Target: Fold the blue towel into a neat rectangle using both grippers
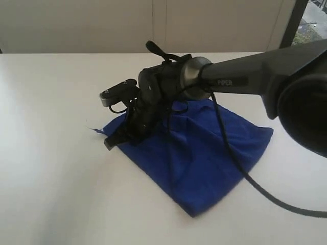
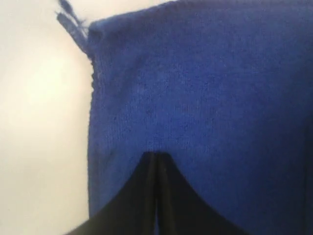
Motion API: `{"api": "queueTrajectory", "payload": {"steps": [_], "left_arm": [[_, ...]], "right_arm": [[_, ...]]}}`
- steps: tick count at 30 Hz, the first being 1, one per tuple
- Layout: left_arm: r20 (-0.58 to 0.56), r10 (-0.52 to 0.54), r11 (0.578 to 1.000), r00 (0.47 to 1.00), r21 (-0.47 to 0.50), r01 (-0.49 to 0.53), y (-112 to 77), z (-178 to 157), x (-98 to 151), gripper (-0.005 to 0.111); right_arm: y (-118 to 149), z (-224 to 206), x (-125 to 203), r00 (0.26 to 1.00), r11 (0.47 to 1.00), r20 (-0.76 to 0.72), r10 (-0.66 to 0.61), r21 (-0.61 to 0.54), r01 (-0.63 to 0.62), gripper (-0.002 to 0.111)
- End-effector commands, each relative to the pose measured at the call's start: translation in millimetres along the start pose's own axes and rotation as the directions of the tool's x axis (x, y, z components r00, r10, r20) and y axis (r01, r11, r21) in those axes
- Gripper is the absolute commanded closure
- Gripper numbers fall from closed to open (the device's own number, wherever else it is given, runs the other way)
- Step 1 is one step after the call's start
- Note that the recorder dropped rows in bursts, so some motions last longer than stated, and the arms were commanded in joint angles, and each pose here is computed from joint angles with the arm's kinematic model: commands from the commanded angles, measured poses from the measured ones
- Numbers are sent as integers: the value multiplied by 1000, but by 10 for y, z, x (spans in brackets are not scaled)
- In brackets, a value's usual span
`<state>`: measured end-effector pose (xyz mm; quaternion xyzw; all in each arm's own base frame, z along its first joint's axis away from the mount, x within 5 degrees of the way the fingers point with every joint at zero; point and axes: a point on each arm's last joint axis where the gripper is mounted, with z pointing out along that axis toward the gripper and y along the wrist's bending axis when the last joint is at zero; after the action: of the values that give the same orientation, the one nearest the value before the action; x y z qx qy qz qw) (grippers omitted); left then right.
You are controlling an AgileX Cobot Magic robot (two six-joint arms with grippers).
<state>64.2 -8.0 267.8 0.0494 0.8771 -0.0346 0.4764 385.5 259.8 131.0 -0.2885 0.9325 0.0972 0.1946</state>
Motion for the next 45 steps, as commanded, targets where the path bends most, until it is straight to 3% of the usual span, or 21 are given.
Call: {"api": "queueTrajectory", "payload": {"steps": [1,5,8,11,17,23,30,42,45], "left_arm": [[-9,2,1000,1000,-5,-3,4,7,24,107],[-9,2,1000,1000,-5,-3,4,7,24,107],[-9,2,1000,1000,-5,-3,4,7,24,107],[-9,2,1000,1000,-5,-3,4,7,24,107],[-9,2,1000,1000,-5,-3,4,7,24,107],[-9,2,1000,1000,-5,-3,4,7,24,107],[-9,2,1000,1000,-5,-3,4,7,24,107],[-9,2,1000,1000,-5,-3,4,7,24,107],[-9,2,1000,1000,-5,-3,4,7,24,107]], "right_arm": [[-24,187,-93,995,996,52,85,3,-85,108],[-136,338,-204,958,968,141,248,-6,-250,108],[-296,356,-323,892,925,252,374,-38,-377,108],[-352,146,-405,879,921,284,382,-45,-386,108],[-392,-731,-505,949,978,251,189,38,-205,108],[-805,-979,-212,989,963,27,147,223,-150,108],[-1279,-781,369,962,944,-134,238,264,-197,108],[-1458,-533,883,932,927,-190,309,277,-251,108],[-1467,-540,944,895,899,-211,392,296,-323,108]]}}
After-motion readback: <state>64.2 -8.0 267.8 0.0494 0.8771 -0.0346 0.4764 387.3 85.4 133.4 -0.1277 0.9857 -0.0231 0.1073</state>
